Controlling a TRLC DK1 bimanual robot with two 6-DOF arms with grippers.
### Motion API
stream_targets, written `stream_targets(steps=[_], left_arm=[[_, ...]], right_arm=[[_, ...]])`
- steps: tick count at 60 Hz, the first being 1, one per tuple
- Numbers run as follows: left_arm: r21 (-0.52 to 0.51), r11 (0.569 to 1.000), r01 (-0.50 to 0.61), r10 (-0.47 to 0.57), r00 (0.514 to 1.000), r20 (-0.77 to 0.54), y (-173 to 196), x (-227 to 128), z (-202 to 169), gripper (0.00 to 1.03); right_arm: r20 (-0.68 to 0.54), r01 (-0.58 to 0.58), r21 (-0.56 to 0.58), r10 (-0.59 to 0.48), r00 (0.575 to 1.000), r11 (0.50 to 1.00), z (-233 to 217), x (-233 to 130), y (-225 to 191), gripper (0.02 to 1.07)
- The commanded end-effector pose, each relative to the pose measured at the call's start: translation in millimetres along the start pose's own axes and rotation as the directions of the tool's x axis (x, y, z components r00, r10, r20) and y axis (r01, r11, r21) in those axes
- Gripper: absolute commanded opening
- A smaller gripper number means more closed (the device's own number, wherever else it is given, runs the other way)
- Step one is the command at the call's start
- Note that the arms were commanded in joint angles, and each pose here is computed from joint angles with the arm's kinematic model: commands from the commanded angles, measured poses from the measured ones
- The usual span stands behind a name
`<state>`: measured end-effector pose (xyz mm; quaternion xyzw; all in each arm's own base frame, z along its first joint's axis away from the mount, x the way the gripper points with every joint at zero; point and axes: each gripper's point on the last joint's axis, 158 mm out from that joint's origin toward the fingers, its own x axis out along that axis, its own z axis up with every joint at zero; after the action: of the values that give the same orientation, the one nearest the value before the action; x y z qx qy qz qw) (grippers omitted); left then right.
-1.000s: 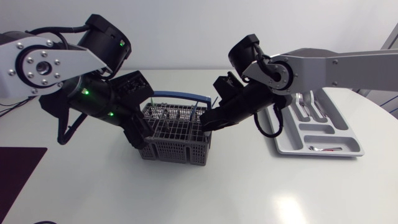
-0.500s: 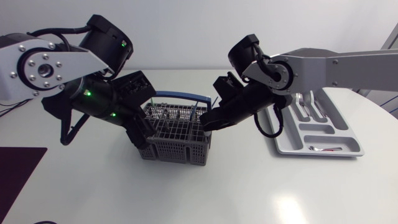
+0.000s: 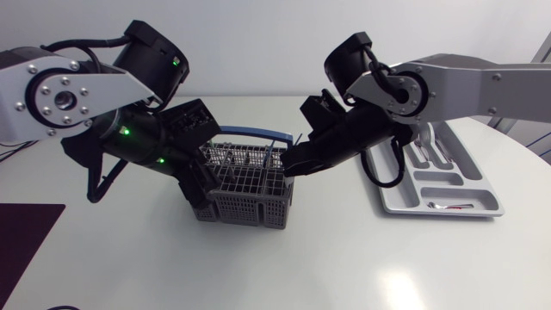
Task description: Unload the cutlery basket into the drawer organizer.
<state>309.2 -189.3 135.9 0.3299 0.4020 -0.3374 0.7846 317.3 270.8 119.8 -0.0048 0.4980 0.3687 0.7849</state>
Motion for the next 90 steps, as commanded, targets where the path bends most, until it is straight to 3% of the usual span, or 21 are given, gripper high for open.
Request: stream_targets(steps=[1, 28, 57, 73, 87, 90], left_arm=[[0.005, 1.0, 0.029, -0.029, 0.999, -0.016, -11, 7, -6, 0.68], [-0.005, 0.999, 0.044, -0.044, 0.999, -0.028, -19, 17, -6, 0.68], [-0.004, 0.999, 0.044, -0.044, 0.999, -0.024, -19, 20, -4, 0.67], [-0.007, 0.999, 0.038, -0.038, 0.999, -0.023, -16, 19, -6, 0.68], [-0.009, 1.0, 0.029, -0.029, 1.0, -0.011, -12, 15, -4, 0.67], [-0.009, 1.0, 0.029, -0.029, 1.0, -0.011, -12, 15, -4, 0.67]], right_arm=[[0.012, 0.012, -0.001, -0.012, 1.0, 1.0, 2, -13, 0, 0.1], [0.089, -0.055, -0.02, 0.056, 0.994, 0.998, 22, -62, 31, 0.1], [0.167, -0.113, 0.09, 0.097, 0.981, 0.989, 25, -120, 4, 0.1], [0.166, 0.069, 0.129, -0.09, 0.982, 0.989, -6, -157, -80, 0.1], [0.024, 0.295, 0.126, -0.3, 0.954, 0.947, -73, -160, -174, 0.1], [0.005, 0.362, 0.117, -0.366, 0.931, 0.925, -85, -165, -196, 0.1]])
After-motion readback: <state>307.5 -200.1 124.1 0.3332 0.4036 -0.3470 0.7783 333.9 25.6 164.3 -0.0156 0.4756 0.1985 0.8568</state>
